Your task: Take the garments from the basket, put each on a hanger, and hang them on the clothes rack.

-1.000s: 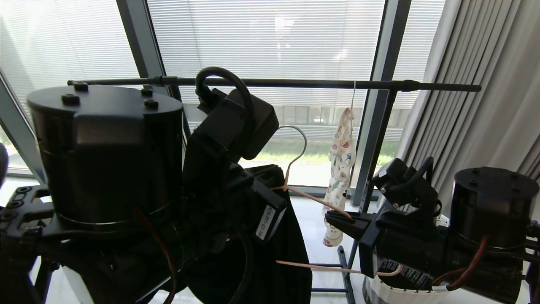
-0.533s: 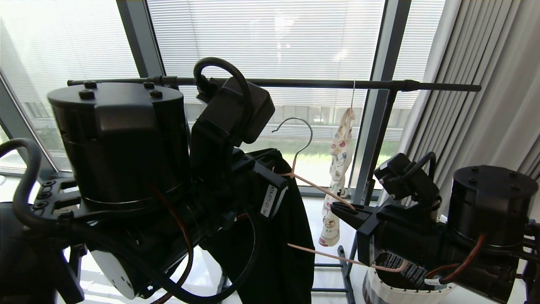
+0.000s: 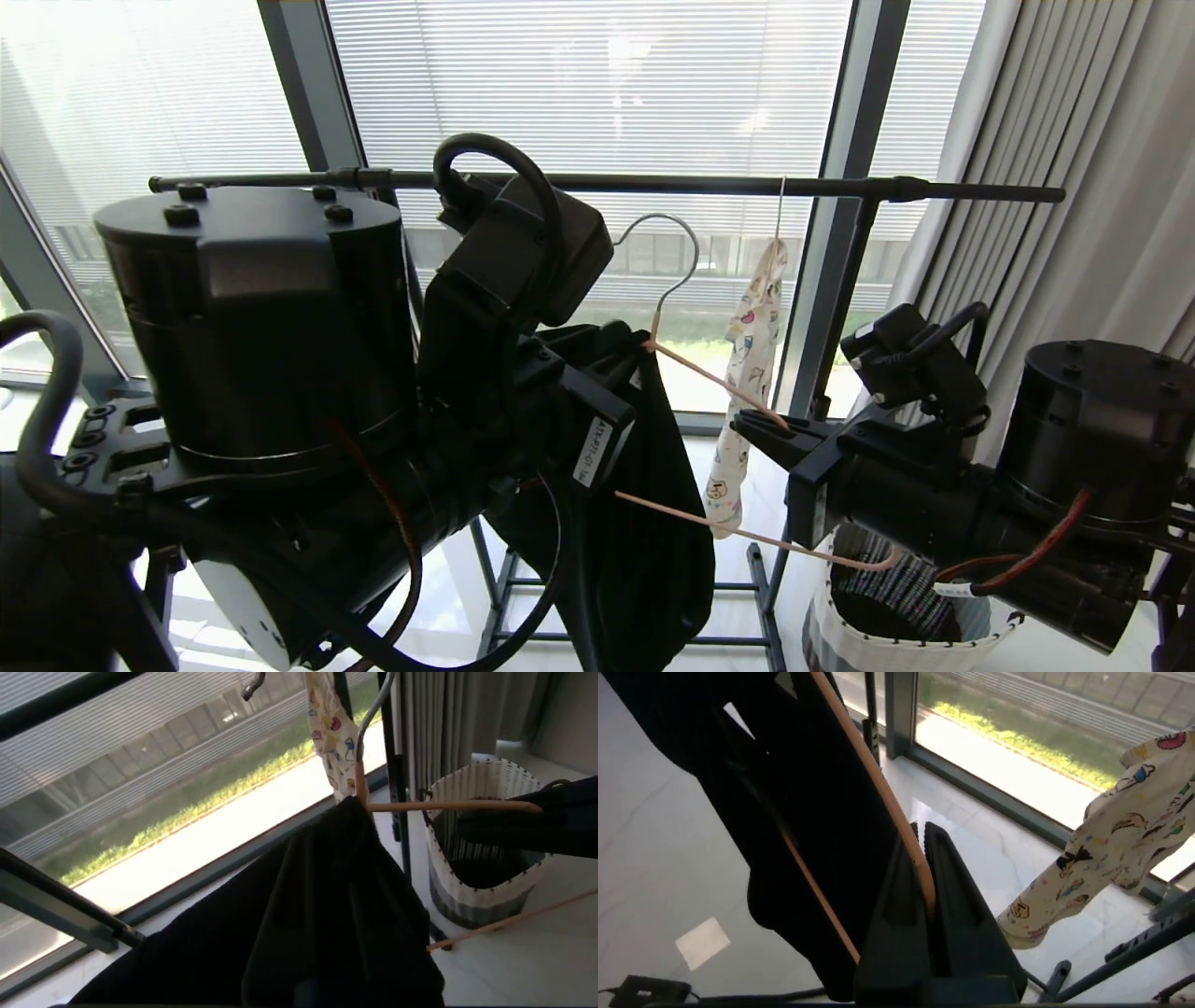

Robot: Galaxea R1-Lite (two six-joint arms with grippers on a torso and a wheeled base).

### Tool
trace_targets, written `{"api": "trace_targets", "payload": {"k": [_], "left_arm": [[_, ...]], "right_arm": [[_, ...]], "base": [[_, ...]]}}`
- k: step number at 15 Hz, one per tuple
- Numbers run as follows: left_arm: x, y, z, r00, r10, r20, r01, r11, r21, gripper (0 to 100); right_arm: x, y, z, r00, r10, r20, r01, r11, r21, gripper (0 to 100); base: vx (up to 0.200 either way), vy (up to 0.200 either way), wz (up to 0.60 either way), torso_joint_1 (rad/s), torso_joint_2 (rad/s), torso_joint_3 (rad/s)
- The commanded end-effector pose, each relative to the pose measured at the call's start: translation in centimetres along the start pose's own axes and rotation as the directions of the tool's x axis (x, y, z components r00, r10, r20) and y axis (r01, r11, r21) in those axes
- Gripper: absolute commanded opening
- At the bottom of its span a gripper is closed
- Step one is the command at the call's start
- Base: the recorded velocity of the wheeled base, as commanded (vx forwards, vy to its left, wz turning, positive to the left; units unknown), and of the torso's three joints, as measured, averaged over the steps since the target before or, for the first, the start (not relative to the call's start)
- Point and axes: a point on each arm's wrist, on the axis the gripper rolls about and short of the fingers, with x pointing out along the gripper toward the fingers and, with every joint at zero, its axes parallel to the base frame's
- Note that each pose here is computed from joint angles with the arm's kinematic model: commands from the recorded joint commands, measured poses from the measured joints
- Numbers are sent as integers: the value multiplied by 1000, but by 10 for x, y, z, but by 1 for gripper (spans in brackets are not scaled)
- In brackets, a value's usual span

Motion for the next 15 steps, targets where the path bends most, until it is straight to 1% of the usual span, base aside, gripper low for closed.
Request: {"api": "trace_targets", "payload": {"k": [1, 2, 3, 5, 6, 8, 9, 10, 11, 12, 13, 14, 15], "left_arm": [[-1, 1, 1, 1000, 2, 3, -2, 1000, -1, 100], [-5, 3, 3, 1000, 6, 13, -6, 1000, -6, 100], [-7, 4, 2, 1000, 8, 13, -8, 1000, -6, 100], [-17, 10, -1, 1000, 16, 14, -16, 1000, -9, 100], [-24, 13, -6, 1000, 19, 9, -19, 1000, -8, 100], [-39, 15, -16, 1000, 7, 0, -7, 1000, -5, 100], [-45, 16, -18, 1000, -5, 8, 5, 1000, -8, 100], [-50, 17, -20, 999, -36, 22, 36, 999, -9, 100], [-57, 18, -21, 995, -88, 42, 88, 996, -7, 100], [-62, 18, -25, 989, -136, 51, 136, 991, -4, 100], [-68, 17, -31, 979, -196, 60, 196, 981, 1, 100], [-73, 14, -40, 954, -293, 62, 293, 956, 8, 100], [-75, 14, -46, 928, -367, 66, 367, 930, 12, 100]], "right_arm": [[-2, 0, 3, 1000, -1, 18, 1, 1000, -7, 0], [-5, 0, 7, 999, -1, 53, 4, 999, -54, 0], [-8, 0, 8, 998, -1, 64, 6, 997, -82, 0], [-16, -1, 9, 998, 1, 70, 8, 992, -126, 0], [-22, -2, 8, 998, -1, 70, 10, 991, -130, 0], [-37, -9, -3, 999, -17, 42, 24, 987, -161, 0], [-44, -12, -10, 1000, -13, 20, 17, 983, -180, 0], [-50, -13, -15, 1000, 18, 6, -17, 981, -193, 0], [-54, -15, -18, 999, 41, -2, -41, 975, -219, 0], [-57, -18, -20, 999, 52, -7, -52, 966, -253, 0], [-60, -20, -19, 998, 66, 0, -63, 958, -279, 0], [-64, -20, -18, 996, 89, 7, -83, 948, -306, 0], [-68, -20, -19, 995, 97, 8, -89, 941, -325, 0]], "base": [[0, 0, 0, 0, 0, 0], [0, 0, 0, 0, 0, 0], [0, 0, 0, 0, 0, 0], [0, 0, 0, 0, 0, 0], [0, 0, 0, 0, 0, 0], [0, 0, 0, 0, 0, 0], [0, 0, 0, 0, 0, 0], [0, 0, 0, 0, 0, 0], [0, 0, 0, 0, 0, 0], [0, 0, 0, 0, 0, 0], [0, 0, 0, 0, 0, 0], [0, 0, 0, 0, 0, 0], [0, 0, 0, 0, 0, 0]]}}
